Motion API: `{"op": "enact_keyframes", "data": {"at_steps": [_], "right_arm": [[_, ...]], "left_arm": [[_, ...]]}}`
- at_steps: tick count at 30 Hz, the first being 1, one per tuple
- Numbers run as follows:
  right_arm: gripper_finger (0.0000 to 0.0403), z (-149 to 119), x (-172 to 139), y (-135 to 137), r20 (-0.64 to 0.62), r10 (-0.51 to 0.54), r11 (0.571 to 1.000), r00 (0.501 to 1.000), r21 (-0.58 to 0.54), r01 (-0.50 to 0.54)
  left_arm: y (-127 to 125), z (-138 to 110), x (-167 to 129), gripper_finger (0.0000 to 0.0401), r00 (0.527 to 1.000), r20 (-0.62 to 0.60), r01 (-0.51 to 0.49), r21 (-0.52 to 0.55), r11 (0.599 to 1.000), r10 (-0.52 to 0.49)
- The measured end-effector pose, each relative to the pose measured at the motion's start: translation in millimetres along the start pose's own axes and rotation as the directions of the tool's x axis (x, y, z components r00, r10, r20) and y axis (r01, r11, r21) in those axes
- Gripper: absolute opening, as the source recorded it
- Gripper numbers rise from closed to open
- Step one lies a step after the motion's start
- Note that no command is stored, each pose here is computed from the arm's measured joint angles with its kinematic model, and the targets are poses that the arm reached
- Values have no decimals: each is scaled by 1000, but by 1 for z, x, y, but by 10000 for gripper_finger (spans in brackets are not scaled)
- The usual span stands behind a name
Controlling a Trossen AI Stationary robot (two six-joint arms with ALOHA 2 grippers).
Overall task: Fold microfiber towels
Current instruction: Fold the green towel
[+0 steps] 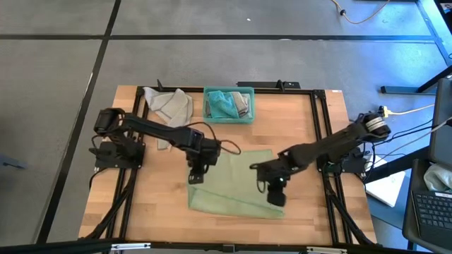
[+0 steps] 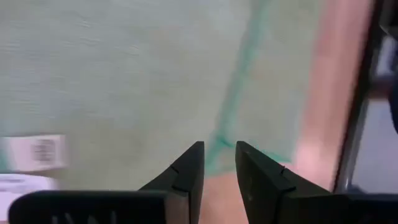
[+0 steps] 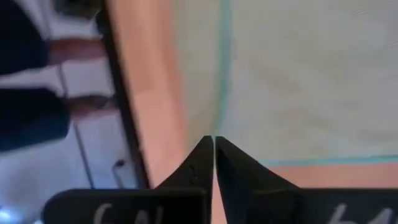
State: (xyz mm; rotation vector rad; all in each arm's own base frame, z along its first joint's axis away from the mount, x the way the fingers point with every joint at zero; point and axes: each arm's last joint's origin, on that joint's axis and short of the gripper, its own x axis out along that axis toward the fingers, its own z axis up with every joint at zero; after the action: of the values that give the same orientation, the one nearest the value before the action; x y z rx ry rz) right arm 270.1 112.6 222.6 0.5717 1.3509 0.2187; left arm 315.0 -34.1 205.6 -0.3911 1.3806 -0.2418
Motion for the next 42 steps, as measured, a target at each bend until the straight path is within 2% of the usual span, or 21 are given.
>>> {"op": "enact_keyframes", "data": {"at_steps": [3, 6, 9, 12, 15, 21, 27, 32, 35, 37, 39, 42], "right_arm": [[50, -13, -1, 12, -46, 41, 998, 998, -41, -43], [101, -24, 3, 22, -87, 54, 996, 995, -59, -60], [150, -36, 10, 33, -109, 38, 993, 993, -103, -49], [174, -44, 16, 39, -91, -12, 994, 996, -114, 2], [177, -47, 26, 40, -98, -50, 993, 994, -108, 39], [171, -42, 55, 38, -186, -22, 998, 982, -63, 10], [170, -39, 73, 35, -211, -27, 1000, 977, -12, 25], [170, -38, 68, 33, -228, -19, 999, 974, 28, 26], [170, -37, 57, 36, -184, -5, 1000, 983, 29, 10], [170, -37, 53, 36, -133, -51, 998, 990, 25, 55], [170, -35, 53, 34, -91, -88, 996, 992, 9, 90], [170, -35, 64, 30, -83, -77, 997, 994, -19, 76]], "left_arm": [[-13, -4, 1, 86, 1000, -7, 2, 43, 999, -2], [-22, -5, 4, 86, 1000, 11, -8, 55, 998, 7], [-31, -3, 7, 86, 999, 51, 3, 57, 998, -6], [-38, 3, 8, 86, 991, 131, -2, 72, 997, -7], [-44, 8, 8, 86, 980, 197, -20, 97, 995, 1], [-48, 14, 7, 86, 961, 275, -21, 80, 997, -1], [-51, 14, 8, 86, 960, 281, -9, 59, 998, -8], [-58, 11, 11, 86, 963, 269, -5, 78, 997, -17], [-62, 9, 12, 85, 963, 268, -12, 90, 996, -12], [-64, 8, 13, 85, 962, 275, -27, 92, 995, 1], [-65, 8, 13, 85, 959, 282, -38, 91, 995, 11], [-65, 9, 13, 85, 956, 292, -38, 85, 996, 12]]}}
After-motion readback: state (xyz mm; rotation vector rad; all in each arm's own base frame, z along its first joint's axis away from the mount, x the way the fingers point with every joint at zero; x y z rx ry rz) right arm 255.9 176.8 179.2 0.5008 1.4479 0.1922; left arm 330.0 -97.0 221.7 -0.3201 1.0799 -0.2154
